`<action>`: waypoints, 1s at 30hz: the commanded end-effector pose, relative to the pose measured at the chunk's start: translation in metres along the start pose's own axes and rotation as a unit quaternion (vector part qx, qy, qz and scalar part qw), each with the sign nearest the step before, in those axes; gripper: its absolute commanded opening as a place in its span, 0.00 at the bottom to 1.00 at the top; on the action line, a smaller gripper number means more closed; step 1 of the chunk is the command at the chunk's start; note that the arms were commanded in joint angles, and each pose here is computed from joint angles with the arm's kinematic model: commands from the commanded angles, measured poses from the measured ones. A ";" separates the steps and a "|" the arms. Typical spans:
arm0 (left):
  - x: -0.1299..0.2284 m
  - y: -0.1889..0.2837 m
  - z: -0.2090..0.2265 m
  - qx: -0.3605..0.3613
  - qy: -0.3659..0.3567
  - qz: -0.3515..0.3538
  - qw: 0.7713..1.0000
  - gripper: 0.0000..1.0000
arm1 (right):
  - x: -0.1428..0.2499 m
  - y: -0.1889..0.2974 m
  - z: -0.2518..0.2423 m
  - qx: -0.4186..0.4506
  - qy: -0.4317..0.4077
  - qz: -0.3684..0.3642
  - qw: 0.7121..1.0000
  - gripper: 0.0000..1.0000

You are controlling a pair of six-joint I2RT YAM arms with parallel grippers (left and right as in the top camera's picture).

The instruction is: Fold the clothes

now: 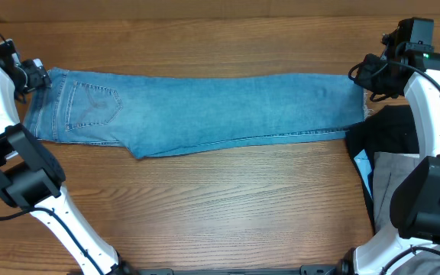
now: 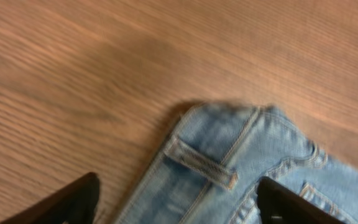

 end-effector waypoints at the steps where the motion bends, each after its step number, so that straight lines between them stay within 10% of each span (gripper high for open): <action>1: -0.002 -0.011 0.004 0.048 -0.001 -0.013 0.999 0.86 | -0.005 0.014 0.001 -0.005 0.002 -0.018 1.000 0.04; 10: 0.028 -0.058 -0.019 0.164 0.005 0.027 0.986 0.84 | -0.004 0.014 0.003 -0.014 0.002 -0.014 1.000 0.04; 15: 0.025 -0.053 -0.022 0.181 0.006 0.023 0.983 0.27 | -0.004 0.014 0.003 -0.013 0.002 -0.013 1.000 0.04; 17: 0.019 -0.045 -0.022 0.197 0.009 0.013 0.980 0.18 | -0.004 0.014 0.003 -0.013 0.002 -0.013 1.000 0.04; 30: -0.021 0.061 -0.007 0.198 0.008 -0.053 0.979 0.11 | -0.006 0.014 0.004 -0.015 0.003 -0.018 1.000 0.04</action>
Point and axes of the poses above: each gripper's point midway between its finger pads, its own y axis back along the fingers, its own z axis along the line the jaws close on, x = y × z, the point moved 5 cm from there along y, back along the fingers, and after that the axes turned 5 degrees about -y, right-handed, at the moved point
